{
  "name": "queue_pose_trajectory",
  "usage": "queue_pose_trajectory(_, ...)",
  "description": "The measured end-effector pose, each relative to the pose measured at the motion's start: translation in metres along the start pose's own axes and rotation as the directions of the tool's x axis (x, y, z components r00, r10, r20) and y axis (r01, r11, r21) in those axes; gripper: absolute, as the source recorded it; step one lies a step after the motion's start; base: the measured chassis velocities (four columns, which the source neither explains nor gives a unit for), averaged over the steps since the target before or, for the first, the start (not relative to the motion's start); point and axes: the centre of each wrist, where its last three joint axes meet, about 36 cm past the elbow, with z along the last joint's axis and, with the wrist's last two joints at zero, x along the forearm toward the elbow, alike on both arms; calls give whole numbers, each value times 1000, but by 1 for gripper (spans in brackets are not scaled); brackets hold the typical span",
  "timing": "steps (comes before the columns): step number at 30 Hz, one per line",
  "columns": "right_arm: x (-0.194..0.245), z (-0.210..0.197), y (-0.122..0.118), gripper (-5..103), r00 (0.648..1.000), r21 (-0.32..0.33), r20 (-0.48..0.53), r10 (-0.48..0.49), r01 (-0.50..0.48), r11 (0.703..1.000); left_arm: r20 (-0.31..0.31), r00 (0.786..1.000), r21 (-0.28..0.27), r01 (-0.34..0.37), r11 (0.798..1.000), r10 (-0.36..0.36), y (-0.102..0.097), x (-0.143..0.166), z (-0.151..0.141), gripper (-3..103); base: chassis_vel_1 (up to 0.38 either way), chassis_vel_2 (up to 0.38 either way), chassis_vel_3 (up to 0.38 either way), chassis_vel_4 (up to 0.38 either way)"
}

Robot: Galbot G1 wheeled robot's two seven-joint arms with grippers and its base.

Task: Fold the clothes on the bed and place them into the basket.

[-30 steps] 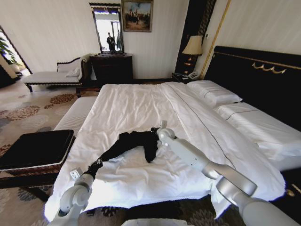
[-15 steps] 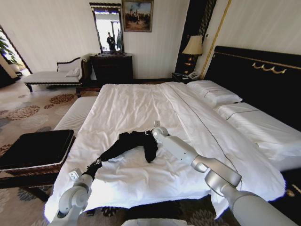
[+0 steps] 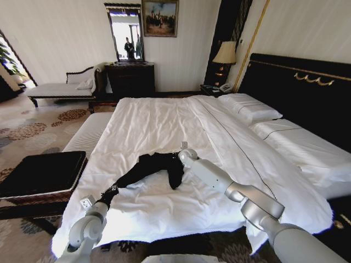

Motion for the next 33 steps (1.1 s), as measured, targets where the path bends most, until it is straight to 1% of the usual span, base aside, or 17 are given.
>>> queue_pose_trajectory(3,3,2,0,0,1000,4,14,-9,9,1000,2,1000,1,-1,1000,1,0,0,0,0,0,0,0,0)
queue_pose_trajectory(8,15,6,-2,0,996,6,82,-39,38,999,5,1000,2,-1,1000,1,0,-1,-1,0,0,0,0,0)
queue_pose_trajectory(10,29,7,-10,0,989,-11,135,-62,64,998,7,1000,1,-2,1000,2,1,-1,-2,0,0,0,0,0)
queue_pose_trajectory(12,34,8,-15,0,988,-16,143,-64,67,998,8,1000,0,-2,1000,2,1,-1,-2,0,0,0,0,0)
queue_pose_trajectory(14,44,13,-31,0,986,-23,154,-55,59,998,10,1000,-4,-1,1000,1,2,-1,-4,0,0,0,0,0)
queue_pose_trajectory(17,48,16,-37,0,987,-33,150,-48,53,998,11,1000,-6,-3,1000,3,2,0,-4,0,0,0,0,0)
queue_pose_trajectory(19,45,17,-33,0,990,-58,136,-35,43,997,10,1000,-8,-5,1000,5,1,0,-4,0,0,0,0,0)
queue_pose_trajectory(21,43,17,-31,0,991,-65,131,-35,44,997,9,1000,-8,-5,1000,5,1,0,-4,0,0,0,0,0)
queue_pose_trajectory(22,41,17,-27,3,991,-72,125,-38,47,996,8,1000,-8,-5,1000,5,1,1,-3,0,0,0,0,0)
queue_pose_trajectory(23,34,15,-16,3,992,-85,118,-50,60,995,7,1000,-8,-6,1000,6,0,1,-2,0,0,0,0,0)
queue_pose_trajectory(24,34,15,-16,3,992,-85,118,-50,60,995,7,1000,-8,-6,1000,6,0,1,-2,0,0,0,0,0)
queue_pose_trajectory(25,31,13,-12,13,992,-89,117,-53,63,994,7,1000,-8,-7,1000,7,0,1,-2,0,0,0,0,0)
queue_pose_trajectory(27,26,10,-7,13,992,-92,112,-53,64,994,6,1000,-8,-7,1000,7,-1,2,-2,0,0,0,0,0)
queue_pose_trajectory(28,20,8,-3,24,993,-91,106,-48,58,994,6,1000,-8,-8,1000,8,-1,3,-2,0,0,0,0,0)
queue_pose_trajectory(29,17,6,-3,24,994,-91,102,-43,53,994,6,1000,-8,-7,1000,7,-1,4,-2,0,0,0,0,0)
queue_pose_trajectory(30,14,4,-2,35,994,-89,98,-38,47,995,7,1000,-7,-7,1000,7,-2,4,-2,0,0,0,0,0)
queue_pose_trajectory(33,10,3,-3,35,996,-80,91,-23,31,996,7,1000,-5,-5,1000,5,-1,5,-1,0,0,0,0,0)
